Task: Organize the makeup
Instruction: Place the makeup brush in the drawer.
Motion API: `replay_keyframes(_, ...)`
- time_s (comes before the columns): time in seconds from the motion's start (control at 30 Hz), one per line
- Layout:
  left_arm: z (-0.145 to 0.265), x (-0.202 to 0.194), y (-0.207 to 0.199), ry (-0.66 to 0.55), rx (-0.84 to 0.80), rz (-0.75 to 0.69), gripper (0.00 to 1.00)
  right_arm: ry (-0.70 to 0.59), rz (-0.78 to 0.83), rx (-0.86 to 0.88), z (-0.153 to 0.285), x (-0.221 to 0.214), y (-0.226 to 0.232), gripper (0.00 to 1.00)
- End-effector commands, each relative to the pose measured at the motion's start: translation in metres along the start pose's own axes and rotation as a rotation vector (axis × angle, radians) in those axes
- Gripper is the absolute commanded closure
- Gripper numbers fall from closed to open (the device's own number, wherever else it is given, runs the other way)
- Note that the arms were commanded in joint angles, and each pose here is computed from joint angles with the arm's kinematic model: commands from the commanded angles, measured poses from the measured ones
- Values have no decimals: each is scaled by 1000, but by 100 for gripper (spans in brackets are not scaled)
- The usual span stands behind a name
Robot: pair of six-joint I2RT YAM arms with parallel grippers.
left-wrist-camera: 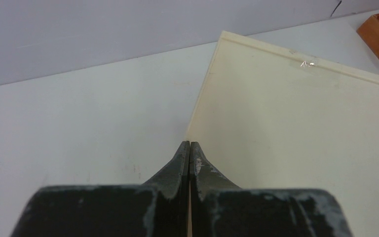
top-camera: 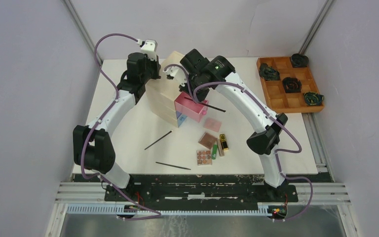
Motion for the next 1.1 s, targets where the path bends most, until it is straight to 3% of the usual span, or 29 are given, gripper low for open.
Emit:
replay_keyframes(0.0,16,-137,-19,465,-47,60,97,-47,2,20,7,11,3,99)
replay_keyframes(0.43,18,-133,-19,453,-52,67,97,-66,-3,17,-9,24,1,99)
replay_keyframes(0.93,18,-127,-18,440,-55,70,97,-174,-13,22,-5,51,3,98)
replay_keyframes(1.0,18,-128,-19,440,-57,70,97,-181,-17,14,-5,52,2,89)
replay_keyframes(1.07,17,-128,-19,440,-59,70,97,-186,-20,8,-5,53,1,69)
Point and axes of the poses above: each gripper's point midway between its finger pads, its own z axis back along the fingers, its own y axis along the line the jaws close on, x = y × z, the point moved 1 cm from there along z, back along the fingers, and after that the axes turned 15 degrees about -z, right-handed, at the moved point
